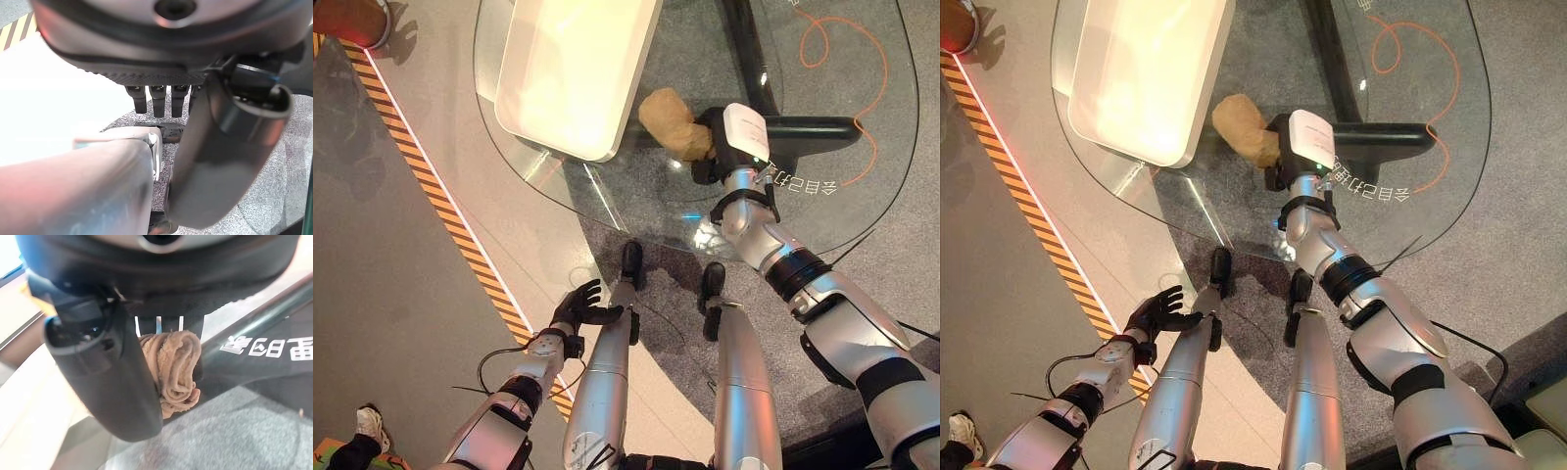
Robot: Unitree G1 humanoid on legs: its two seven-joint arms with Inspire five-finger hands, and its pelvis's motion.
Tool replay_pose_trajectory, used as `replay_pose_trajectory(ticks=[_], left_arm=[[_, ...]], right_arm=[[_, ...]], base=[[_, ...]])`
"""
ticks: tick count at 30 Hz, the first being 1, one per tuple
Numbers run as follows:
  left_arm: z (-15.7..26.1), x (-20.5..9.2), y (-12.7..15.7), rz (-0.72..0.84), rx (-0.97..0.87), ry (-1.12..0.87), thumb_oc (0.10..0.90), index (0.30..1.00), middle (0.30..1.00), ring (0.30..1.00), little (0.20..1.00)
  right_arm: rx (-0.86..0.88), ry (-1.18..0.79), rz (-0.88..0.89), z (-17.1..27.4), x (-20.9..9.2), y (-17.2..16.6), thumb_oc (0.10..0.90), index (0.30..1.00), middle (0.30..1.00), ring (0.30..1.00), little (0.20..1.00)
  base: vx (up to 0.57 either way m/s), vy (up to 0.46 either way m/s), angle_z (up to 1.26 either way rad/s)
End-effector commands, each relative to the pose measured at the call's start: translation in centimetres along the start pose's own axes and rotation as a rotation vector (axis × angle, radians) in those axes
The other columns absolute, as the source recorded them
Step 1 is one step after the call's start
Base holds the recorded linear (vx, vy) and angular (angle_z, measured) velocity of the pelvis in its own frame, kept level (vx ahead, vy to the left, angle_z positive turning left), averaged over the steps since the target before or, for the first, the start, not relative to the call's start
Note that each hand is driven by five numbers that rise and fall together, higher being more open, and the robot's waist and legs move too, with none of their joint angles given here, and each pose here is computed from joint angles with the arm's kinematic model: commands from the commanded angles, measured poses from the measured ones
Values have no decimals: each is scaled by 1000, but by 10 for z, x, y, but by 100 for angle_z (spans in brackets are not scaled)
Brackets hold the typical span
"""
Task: Wipe the table with a cloth and put it in the basket.
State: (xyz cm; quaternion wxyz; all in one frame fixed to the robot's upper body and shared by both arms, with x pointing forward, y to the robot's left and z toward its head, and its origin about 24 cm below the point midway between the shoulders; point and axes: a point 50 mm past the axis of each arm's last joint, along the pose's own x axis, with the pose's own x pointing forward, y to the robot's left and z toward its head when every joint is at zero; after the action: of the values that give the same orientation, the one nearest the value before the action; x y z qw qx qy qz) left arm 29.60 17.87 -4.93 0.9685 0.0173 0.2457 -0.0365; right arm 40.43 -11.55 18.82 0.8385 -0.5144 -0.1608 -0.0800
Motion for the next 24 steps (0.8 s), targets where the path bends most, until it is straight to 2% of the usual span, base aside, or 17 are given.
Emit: replay_pose_trajectory(ticks=[1,15,24], left_arm=[[-11,-3,-4,13,-16,15,800,900,900,900,900],[-6,-1,-3,17,-14,8,800,900,900,900,900],[-4,0,1,16,-20,10,800,900,900,900,900]], right_arm=[[48,-246,121,55,-16,29,100,300,300,300,200],[22,-248,140,51,-21,36,100,300,300,300,200],[42,-83,-53,20,-6,13,100,300,300,300,200]], base=[[0,0,0],[0,0,0],[0,0,0]])
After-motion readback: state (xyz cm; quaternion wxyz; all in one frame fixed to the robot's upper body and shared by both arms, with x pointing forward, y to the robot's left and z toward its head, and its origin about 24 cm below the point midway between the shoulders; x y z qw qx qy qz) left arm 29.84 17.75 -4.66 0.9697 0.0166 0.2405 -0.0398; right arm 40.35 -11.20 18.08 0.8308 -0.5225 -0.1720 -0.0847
